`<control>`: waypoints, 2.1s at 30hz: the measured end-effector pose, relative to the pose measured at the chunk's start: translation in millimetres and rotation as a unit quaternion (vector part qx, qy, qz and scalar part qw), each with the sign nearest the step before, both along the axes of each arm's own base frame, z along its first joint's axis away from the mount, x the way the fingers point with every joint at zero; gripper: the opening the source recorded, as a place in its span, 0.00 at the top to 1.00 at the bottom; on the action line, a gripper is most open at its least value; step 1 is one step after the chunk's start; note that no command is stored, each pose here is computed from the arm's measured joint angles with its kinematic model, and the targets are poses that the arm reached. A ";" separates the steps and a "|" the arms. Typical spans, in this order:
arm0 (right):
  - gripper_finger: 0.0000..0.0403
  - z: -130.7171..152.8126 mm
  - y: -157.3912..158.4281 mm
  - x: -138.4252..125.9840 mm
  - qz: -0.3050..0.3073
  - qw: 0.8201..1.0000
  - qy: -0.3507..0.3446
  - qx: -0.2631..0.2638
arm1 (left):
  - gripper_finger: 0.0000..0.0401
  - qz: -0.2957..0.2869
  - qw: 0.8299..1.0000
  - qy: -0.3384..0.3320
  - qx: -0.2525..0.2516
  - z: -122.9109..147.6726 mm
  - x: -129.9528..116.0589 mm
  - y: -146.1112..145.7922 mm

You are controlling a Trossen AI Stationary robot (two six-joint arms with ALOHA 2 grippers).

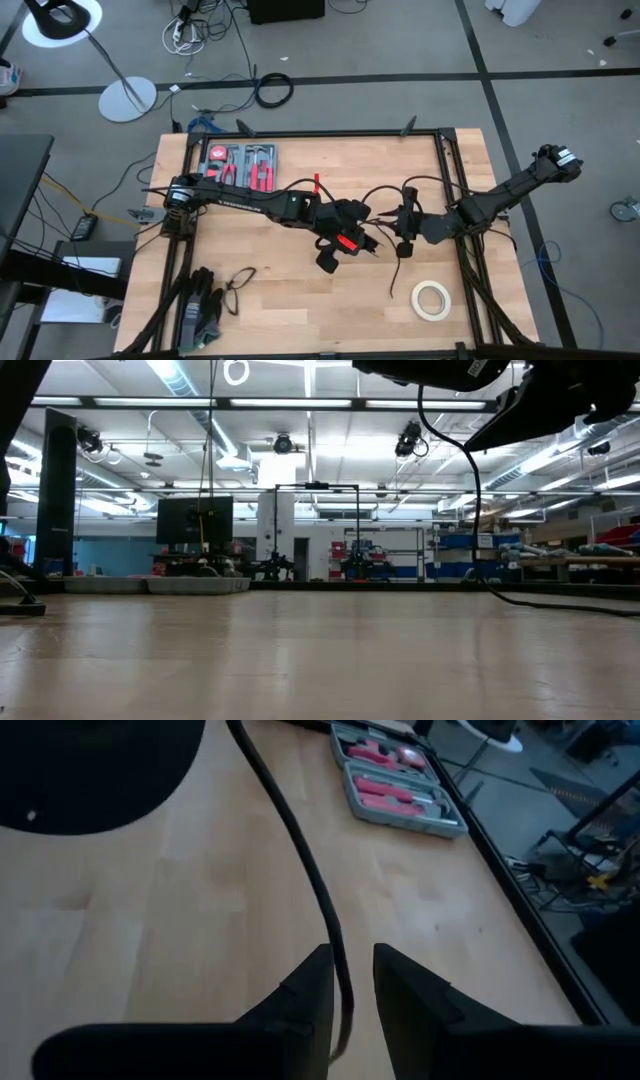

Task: Coil cords
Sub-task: Coil the black wire onto the spool

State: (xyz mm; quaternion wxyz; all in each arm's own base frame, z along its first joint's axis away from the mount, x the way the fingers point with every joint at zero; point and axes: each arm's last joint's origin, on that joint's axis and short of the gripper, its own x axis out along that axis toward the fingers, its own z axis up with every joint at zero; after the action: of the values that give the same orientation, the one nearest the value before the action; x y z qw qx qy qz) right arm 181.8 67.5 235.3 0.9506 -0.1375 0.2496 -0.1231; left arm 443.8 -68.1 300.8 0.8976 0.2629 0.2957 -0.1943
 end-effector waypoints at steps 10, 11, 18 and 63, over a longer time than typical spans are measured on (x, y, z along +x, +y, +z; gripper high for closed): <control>0.82 1.5 1.8 1.8 0.031 0.999 -0.001 0.009 | 1.00 0.000 1.000 -0.013 -0.002 1.9 1.5 -0.2; 0.82 1.5 1.6 1.8 0.030 1.000 -0.001 0.009 | 1.00 0.000 1.000 -0.014 -0.002 2.1 1.7 -0.2; 0.80 1.4 -4.9 4.1 0.014 1.000 0.000 0.004 | 1.00 0.000 1.000 -0.014 -0.002 2.1 1.6 -0.6; 1.00 -7.2 15.5 1.6 0.094 0.990 0.034 0.097 | 1.00 0.010 1.000 -0.022 0.006 3.1 2.3 -1.6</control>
State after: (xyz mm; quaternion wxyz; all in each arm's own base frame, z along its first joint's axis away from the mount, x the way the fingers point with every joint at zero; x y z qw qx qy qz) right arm 183.4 82.9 228.1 0.9578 -0.0720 0.2784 -0.0040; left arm 446.1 -69.7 303.9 0.9041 0.2693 0.2798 -0.1780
